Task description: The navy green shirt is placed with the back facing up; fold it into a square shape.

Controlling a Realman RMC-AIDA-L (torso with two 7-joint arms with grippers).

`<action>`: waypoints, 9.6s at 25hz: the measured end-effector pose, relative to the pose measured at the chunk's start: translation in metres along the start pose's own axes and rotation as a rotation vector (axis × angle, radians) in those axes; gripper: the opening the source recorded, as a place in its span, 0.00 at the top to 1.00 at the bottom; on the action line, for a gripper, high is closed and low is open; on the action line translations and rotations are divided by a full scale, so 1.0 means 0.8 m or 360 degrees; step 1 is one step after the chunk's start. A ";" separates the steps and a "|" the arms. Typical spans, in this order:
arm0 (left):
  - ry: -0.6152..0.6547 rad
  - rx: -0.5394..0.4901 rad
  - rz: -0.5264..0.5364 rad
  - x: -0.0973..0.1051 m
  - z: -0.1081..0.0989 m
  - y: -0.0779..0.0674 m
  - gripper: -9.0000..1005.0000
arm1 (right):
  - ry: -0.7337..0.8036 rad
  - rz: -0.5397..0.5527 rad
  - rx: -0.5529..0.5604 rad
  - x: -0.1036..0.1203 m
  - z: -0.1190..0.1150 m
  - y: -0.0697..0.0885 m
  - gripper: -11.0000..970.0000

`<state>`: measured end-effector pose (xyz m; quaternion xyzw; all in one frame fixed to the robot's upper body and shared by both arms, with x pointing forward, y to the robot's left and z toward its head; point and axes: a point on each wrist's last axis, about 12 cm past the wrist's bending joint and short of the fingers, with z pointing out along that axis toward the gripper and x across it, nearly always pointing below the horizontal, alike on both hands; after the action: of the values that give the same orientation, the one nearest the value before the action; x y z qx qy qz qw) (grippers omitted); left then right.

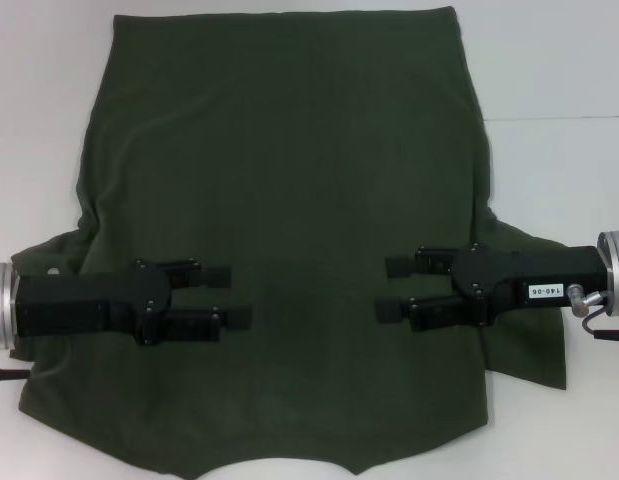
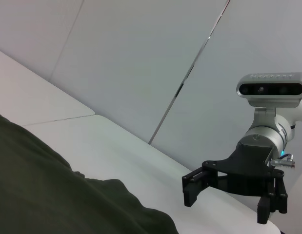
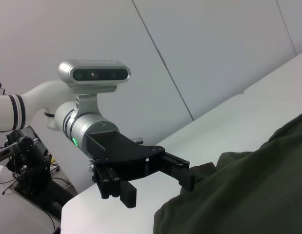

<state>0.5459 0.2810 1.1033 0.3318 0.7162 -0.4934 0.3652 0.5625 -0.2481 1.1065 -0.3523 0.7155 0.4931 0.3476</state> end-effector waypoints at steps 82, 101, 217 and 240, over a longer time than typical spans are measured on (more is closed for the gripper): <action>-0.0179 -0.1067 -0.1220 0.060 -0.118 0.064 0.17 | 0.0148 -0.0029 -0.0031 0.005 0.005 0.000 0.03; -0.0152 -0.1096 -0.1218 0.062 -0.116 0.066 0.38 | 0.0151 -0.0033 -0.0034 0.003 0.006 0.000 0.03; -0.0227 -0.1137 -0.1375 -0.037 -0.039 0.097 0.11 | 0.0172 -0.0015 0.0009 0.005 0.007 -0.004 0.03; -0.0284 -0.1303 -0.1182 0.000 -0.035 0.109 0.12 | 0.0171 0.0009 0.0018 0.004 0.008 -0.005 0.03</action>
<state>0.6135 0.3333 1.0699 -0.1546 0.8845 -0.2968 0.3251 0.5651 -0.2437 1.1003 -0.3742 0.7369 0.4705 0.3091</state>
